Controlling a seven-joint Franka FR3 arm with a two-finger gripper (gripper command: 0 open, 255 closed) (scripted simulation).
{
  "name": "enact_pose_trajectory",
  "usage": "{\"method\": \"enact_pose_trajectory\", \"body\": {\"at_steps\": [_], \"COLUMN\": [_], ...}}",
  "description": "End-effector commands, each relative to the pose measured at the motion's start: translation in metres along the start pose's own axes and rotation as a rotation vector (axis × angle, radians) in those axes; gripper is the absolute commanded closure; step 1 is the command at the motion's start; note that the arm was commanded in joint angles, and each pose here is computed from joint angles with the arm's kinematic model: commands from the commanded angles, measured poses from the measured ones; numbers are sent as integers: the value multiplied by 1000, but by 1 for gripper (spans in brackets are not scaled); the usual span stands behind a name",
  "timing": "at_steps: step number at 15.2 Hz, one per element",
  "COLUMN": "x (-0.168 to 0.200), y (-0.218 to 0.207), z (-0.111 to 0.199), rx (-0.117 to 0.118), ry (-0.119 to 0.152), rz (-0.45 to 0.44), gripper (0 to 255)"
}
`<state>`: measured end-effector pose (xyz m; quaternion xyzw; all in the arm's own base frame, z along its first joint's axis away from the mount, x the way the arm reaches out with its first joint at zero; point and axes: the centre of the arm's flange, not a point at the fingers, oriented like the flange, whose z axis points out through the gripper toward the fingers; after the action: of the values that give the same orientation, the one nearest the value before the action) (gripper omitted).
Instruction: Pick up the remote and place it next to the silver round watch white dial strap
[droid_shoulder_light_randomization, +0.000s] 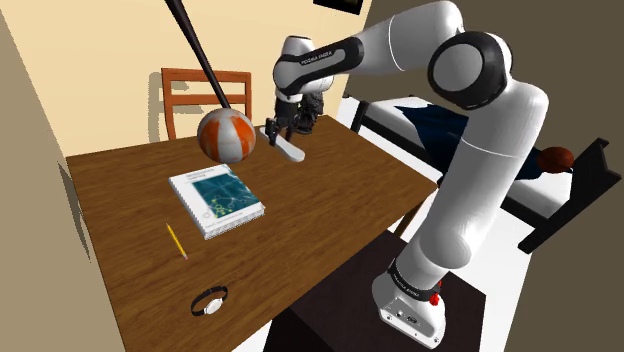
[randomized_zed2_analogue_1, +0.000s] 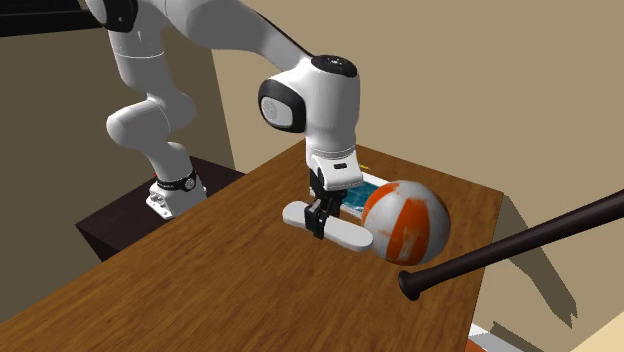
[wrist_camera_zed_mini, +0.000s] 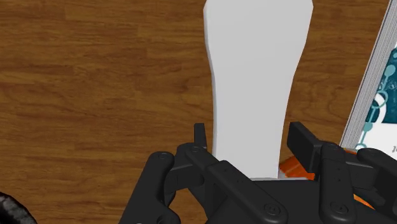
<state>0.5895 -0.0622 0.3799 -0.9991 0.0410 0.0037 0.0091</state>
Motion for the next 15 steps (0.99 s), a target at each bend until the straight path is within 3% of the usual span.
{"method": "enact_pose_trajectory", "body": {"at_steps": [1, 15], "x": [-19, -155], "y": [-18, -144], "z": [1, 4], "rx": [-1, -1], "ry": [0, 0], "rz": [1, 1], "gripper": [255, 255]}}
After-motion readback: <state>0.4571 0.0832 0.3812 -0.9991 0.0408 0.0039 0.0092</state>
